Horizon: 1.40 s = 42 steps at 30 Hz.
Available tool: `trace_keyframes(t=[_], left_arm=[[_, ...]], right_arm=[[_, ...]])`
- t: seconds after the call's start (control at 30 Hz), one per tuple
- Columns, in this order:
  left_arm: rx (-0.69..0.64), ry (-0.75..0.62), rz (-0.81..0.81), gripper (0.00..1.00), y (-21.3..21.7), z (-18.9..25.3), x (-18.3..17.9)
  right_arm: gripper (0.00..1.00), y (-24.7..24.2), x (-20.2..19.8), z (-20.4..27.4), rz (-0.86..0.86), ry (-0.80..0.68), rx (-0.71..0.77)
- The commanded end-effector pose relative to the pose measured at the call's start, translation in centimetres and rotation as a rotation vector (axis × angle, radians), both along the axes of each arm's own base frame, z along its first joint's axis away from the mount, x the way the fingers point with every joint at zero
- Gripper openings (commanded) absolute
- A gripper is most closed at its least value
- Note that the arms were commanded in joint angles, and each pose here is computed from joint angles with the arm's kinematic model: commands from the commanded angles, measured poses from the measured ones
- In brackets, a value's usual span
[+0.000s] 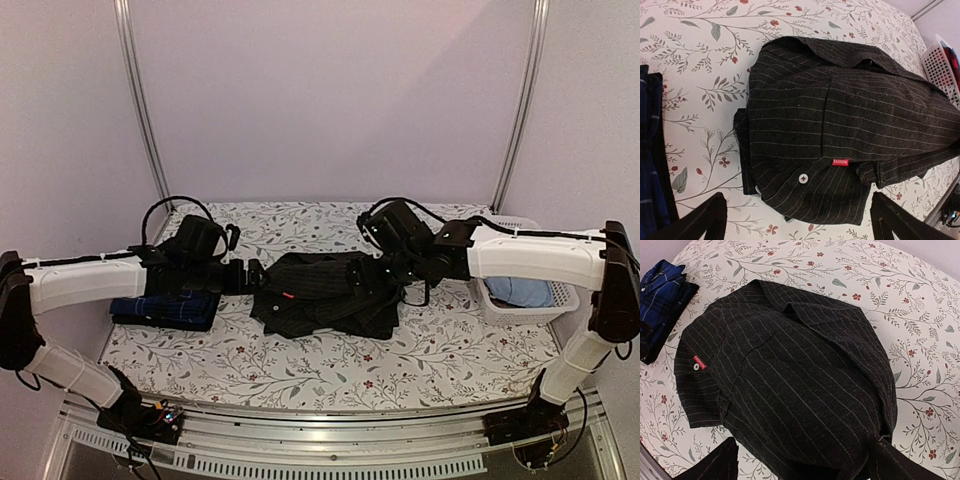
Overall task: Fold and stack the long sleeve shirts
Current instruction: Rotate the crumpled shirt at the center of the board.
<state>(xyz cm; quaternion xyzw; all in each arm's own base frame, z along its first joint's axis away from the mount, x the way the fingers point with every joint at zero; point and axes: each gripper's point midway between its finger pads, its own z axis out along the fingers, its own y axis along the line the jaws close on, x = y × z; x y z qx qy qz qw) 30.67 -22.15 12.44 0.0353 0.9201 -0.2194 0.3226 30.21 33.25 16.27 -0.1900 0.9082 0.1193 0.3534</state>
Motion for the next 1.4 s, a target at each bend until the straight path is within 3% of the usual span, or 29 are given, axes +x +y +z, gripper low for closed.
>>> trace_keyframes(t=[0.0, 0.17, 0.33, 0.4, 0.47, 0.63, 0.67, 0.97, 1.07, 1.27, 1.37], left_arm=[[-0.052, 0.009, 0.007, 1.00, -1.0, -0.6, 1.0], [-0.017, 0.083, 0.020, 0.93, -1.7, -3.4, 1.8], [-0.009, 0.142, 0.013, 0.76, -3.1, -6.0, 2.3], [-0.010, 0.151, 0.002, 0.64, -4.1, -6.6, 2.7], [-0.014, 0.143, -0.010, 0.45, -5.1, -6.8, 3.5], [-0.024, 0.096, -0.040, 0.03, -8.0, -6.3, 7.3], [-0.028, 0.075, -0.048, 0.00, -8.8, -5.8, 8.4], [-0.132, -0.121, -0.106, 0.00, -14.3, 0.6, 17.1], [-0.136, -0.125, -0.101, 0.14, -14.0, 1.1, 18.2], [-0.108, -0.127, -0.060, 0.60, -10.5, 2.0, 17.4], [-0.097, -0.118, -0.065, 0.69, -9.3, 2.1, 15.8]], right_arm=[[0.86, -1.8, 1.7, -0.7, -0.117, -0.042, -0.059], [0.74, -3.3, 2.4, -0.9, -0.169, -0.044, -0.076], [0.32, -3.3, 2.0, -1.1, -0.149, -0.014, -0.036], [0.17, -3.3, 1.7, -1.2, -0.141, -0.006, -0.031], [0.03, -3.6, 1.7, -1.0, -0.150, -0.014, -0.037], [0.00, -5.1, 1.7, 1.5, -0.166, -0.055, -0.029], [0.00, -5.3, 1.7, 2.2, -0.165, -0.066, -0.025], [0.00, -3.6, -0.5, 6.9, 0.022, -0.095, 0.033], [0.00, -0.3, -2.0, 5.5, 0.124, -0.044, 0.084], [0.00, 7.7, -4.6, 1.7, 0.272, 0.075, 0.210], [0.15, 10.0, -4.7, -0.4, 0.300, 0.135, 0.208]])
